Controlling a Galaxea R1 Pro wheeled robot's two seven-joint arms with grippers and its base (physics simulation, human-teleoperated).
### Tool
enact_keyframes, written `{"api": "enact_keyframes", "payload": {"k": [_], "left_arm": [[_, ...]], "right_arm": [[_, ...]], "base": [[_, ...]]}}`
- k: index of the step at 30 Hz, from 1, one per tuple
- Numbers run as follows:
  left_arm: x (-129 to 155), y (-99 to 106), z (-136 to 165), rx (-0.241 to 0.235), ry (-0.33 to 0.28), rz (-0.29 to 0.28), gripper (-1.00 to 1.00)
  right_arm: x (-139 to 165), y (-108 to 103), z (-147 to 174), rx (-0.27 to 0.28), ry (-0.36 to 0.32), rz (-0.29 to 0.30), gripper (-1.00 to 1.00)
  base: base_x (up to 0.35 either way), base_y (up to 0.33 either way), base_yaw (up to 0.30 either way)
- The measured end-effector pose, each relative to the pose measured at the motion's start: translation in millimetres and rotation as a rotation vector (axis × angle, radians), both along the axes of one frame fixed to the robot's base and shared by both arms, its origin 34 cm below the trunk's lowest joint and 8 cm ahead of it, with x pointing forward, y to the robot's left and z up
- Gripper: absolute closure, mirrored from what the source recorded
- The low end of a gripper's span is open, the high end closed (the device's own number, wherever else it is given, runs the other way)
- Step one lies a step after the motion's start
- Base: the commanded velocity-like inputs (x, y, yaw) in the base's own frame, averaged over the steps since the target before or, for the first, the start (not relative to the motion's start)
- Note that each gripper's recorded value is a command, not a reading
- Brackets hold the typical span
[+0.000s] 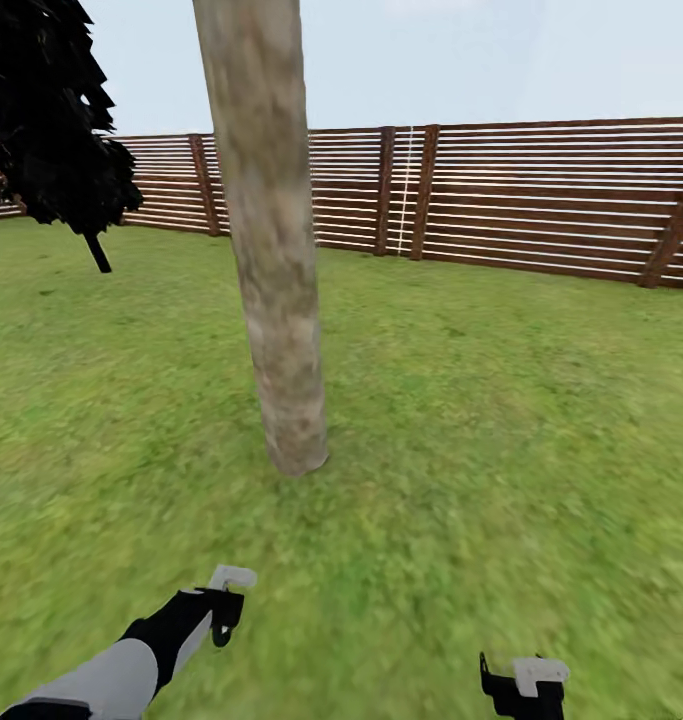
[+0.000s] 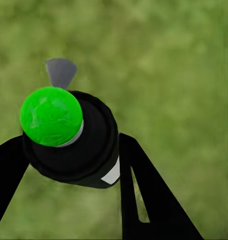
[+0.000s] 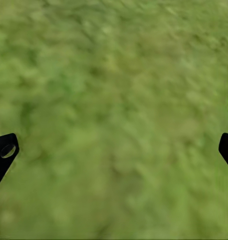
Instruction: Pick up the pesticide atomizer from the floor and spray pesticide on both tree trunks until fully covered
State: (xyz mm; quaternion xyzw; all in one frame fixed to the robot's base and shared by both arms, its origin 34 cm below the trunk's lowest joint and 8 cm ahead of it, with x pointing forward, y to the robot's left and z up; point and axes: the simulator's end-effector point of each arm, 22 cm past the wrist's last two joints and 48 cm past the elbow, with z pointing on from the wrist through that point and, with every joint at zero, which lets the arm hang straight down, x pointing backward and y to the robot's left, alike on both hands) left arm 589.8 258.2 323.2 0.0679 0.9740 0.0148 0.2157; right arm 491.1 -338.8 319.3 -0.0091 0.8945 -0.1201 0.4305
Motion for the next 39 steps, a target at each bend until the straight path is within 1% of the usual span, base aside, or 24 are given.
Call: {"api": "enact_keyframes", "payload": {"k": [2, 6, 11, 12, 13, 14, 15, 16, 17, 18, 19, 20, 21, 22, 24, 25, 27, 28, 29, 31, 32, 34, 36, 39], "left_arm": [[11, -2, 8, -0.002, -0.009, 0.001, 1.0], [37, -8, 33, -0.008, -0.025, 0.007, 1.0], [50, 14, 45, 0.015, -0.049, 0.02, 1.0], [50, 10, 45, 0.011, -0.05, 0.017, 1.0], [51, 5, 45, 0.004, -0.052, 0.014, 1.0], [52, -11, 46, -0.015, -0.054, 0.006, 1.0], [53, -31, 47, -0.037, -0.057, -0.006, 1.0], [67, -61, 62, -0.071, -0.099, -0.024, 1.0], [78, -54, 72, -0.059, -0.131, -0.023, 1.0], [83, -16, 79, -0.029, -0.121, 0.013, 1.0], [84, 29, 83, 0.037, -0.116, 0.029, 1.0], [85, 27, 86, 0.026, -0.113, 0.036, 1.0], [85, 29, 88, 0.033, -0.112, 0.033, 1.0], [85, 21, 89, 0.024, -0.111, 0.028, 1.0], [88, -24, 91, -0.032, -0.113, 0.001, 1.0], [89, -37, 93, -0.043, -0.116, -0.009, 1.0], [94, -73, 100, -0.089, -0.124, -0.029, 1.0], [101, -76, 109, -0.089, -0.132, -0.033, 1.0], [105, -73, 114, -0.083, -0.119, -0.031, 1.0], [119, -47, 134, -0.052, -0.125, -0.015, 1.0], [125, -27, 145, -0.043, -0.137, -0.011, 1.0], [125, -7, 150, -0.051, -0.134, -0.018, 1.0], [126, -9, 154, -0.064, -0.14, -0.033, 1.0], [136, -39, 172, -0.093, -0.175, -0.076, 1.0]], "right_arm": [[1, 11, -2, 0.033, 0.006, 0.04, -1.0], [1, 14, -3, 0.044, 0.008, 0.051, -1.0], [1, 14, -3, 0.045, 0.008, 0.051, -1.0], [1, 14, -3, 0.045, 0.008, 0.051, -1.0], [1, 14, -3, 0.045, 0.008, 0.051, -1.0], [1, 14, -3, 0.045, 0.008, 0.051, -1.0], [1, 14, -3, 0.045, 0.008, 0.051, -1.0], [1, 14, -3, 0.045, 0.008, 0.052, -1.0], [1, 14, -3, 0.045, 0.008, 0.052, -1.0], [1, 14, -3, 0.045, 0.008, 0.052, -1.0], [1, 15, -3, 0.045, 0.008, 0.053, -1.0], [1, 14, -3, 0.045, 0.008, 0.052, -1.0], [1, 14, -3, 0.045, 0.008, 0.052, -1.0], [1, 14, -3, 0.045, 0.008, 0.052, -1.0], [1, 14, -3, 0.045, 0.008, 0.052, -1.0], [1, 14, -3, 0.045, 0.008, 0.052, -1.0], [1, 14, -3, 0.045, 0.008, 0.052, -1.0], [1, 14, -3, 0.045, 0.008, 0.052, -1.0], [1, 14, -3, 0.045, 0.008, 0.051, -1.0], [1, 14, -3, 0.044, 0.007, 0.051, -1.0], [1, 14, -3, 0.044, 0.007, 0.051, -1.0], [1, 13, -3, 0.043, 0.008, 0.05, -1.0], [1, 13, -3, 0.043, 0.008, 0.051, -1.0], [1, 13, -3, 0.043, 0.007, 0.051, -1.0]], "base": [[0.279, -0.205, -0.052], [0.323, -0.075, -0.009], [0.338, -0.004, 0.0], [0.339, -0.03, 0.0], [0.337, -0.063, 0.0], [0.335, -0.08, 0.0], [0.045, -0.011, 0.0], [0.015, -0.004, 0.0], [0.003, -0.001, 0.0], [0.002, -0.001, 0.0], [0.001, 0.0, 0.0], [0.0, 0.0, 0.0], [0.0, 0.0, 0.0], [0.0, 0.0, 0.0], [0.0, 0.0, 0.027], [0.0, 0.0, 0.149], [0.0, 0.0, 0.24], [0.0, 0.0, 0.167], [0.0, 0.0, 0.068], [0.0, 0.0, 0.025], [0.0, 0.0, 0.007], [0.0, 0.0, 0.003], [-0.105, 0.0, 0.001], [-0.309, 0.0, 0.0]]}}
